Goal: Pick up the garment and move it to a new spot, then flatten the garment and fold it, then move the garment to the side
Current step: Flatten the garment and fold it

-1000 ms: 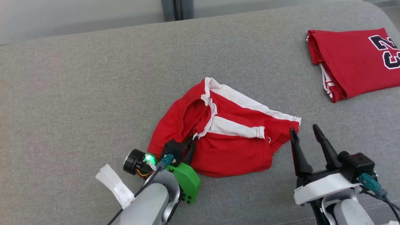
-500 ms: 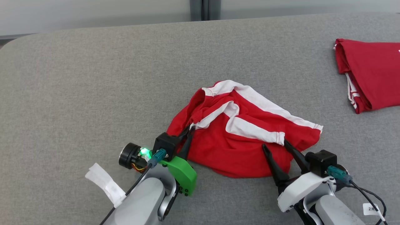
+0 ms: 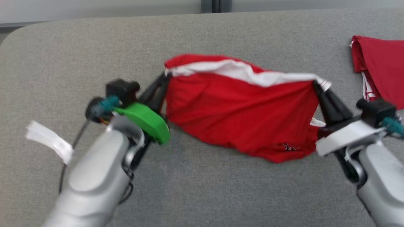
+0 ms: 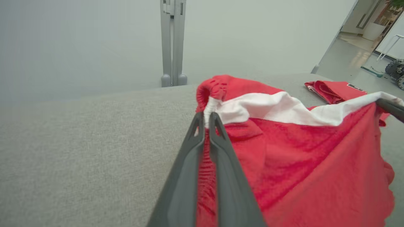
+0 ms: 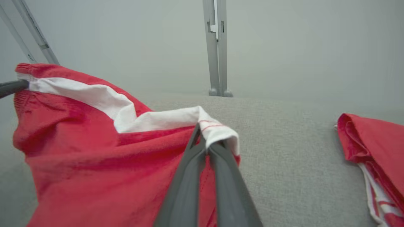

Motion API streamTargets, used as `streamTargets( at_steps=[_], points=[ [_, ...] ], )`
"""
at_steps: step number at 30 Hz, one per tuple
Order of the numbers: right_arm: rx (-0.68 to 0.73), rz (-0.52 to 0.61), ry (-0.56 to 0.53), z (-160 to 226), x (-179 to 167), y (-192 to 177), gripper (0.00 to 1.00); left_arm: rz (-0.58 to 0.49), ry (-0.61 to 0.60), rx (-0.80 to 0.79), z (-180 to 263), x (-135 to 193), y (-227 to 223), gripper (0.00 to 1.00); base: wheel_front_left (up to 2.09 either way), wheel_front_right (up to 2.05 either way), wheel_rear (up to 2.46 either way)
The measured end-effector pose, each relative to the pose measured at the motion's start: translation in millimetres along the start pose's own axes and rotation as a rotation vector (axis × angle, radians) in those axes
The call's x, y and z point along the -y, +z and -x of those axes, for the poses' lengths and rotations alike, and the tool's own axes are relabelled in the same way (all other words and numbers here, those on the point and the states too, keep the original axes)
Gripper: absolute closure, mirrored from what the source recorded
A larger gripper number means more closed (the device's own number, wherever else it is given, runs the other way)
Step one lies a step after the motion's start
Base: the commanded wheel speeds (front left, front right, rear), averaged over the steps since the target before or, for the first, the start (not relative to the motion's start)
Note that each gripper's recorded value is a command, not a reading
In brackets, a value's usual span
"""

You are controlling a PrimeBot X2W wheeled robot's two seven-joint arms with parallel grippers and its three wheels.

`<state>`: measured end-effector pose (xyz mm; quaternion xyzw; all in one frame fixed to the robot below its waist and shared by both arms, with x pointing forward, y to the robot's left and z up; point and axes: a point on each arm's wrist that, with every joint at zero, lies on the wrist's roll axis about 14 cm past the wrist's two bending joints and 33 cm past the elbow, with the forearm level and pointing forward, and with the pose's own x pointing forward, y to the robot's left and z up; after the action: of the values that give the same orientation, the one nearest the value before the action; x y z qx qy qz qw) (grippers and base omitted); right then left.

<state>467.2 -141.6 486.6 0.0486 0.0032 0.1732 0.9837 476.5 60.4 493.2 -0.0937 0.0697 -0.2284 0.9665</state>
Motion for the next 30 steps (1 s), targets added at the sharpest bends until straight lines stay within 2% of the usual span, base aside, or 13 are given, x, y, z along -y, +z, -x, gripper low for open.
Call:
streamTargets(
  at_steps=[4,8,12,17,21,23,25,28,30],
  points=[
    [0.152,0.067,-0.002,-34.9,27.2,60.9,1.0,-0.007,-0.011,0.074,-29.4,-29.1,67.7,1.0,0.0,0.0,0.0],
    [0.303,0.135,0.022,-76.6,43.8,126.7,1.0,-0.021,-0.067,0.178,-65.9,-33.1,145.0,1.0,0.0,0.0,0.0],
    [0.422,0.215,0.033,-118.3,57.4,186.0,1.0,-0.083,-0.096,0.331,-97.0,-36.2,220.7,1.0,0.0,0.0,0.0],
    [0.494,0.288,0.009,-158.0,72.6,217.0,1.0,-0.094,-0.088,0.544,-123.0,-48.4,270.4,1.0,0.0,0.0,0.0],
    [0.491,0.324,0.003,-179.9,81.1,209.4,1.0,0.002,-0.1,0.574,-147.1,-55.3,247.2,1.0,0.0,0.0,0.0],
    [0.482,0.318,0.013,-186.1,80.3,196.9,1.0,0.057,-0.097,0.517,-157.1,-61.8,211.7,1.0,0.0,0.0,0.0],
    [0.459,0.298,0.029,-189.4,77.2,176.1,1.0,0.13,-0.075,0.411,-160.7,-71.9,153.8,1.0,0.0,0.0,0.0],
    [0.381,0.256,0.048,-184.8,72.8,130.5,1.0,0.19,-0.05,0.265,-147.0,-77.4,77.0,1.0,0.0,0.0,0.0],
    [0.346,0.233,0.05,-173.5,71.6,110.5,1.0,0.227,-0.052,0.205,-131.8,-71.9,44.2,1.0,0.0,0.0,0.0]
  ],
)
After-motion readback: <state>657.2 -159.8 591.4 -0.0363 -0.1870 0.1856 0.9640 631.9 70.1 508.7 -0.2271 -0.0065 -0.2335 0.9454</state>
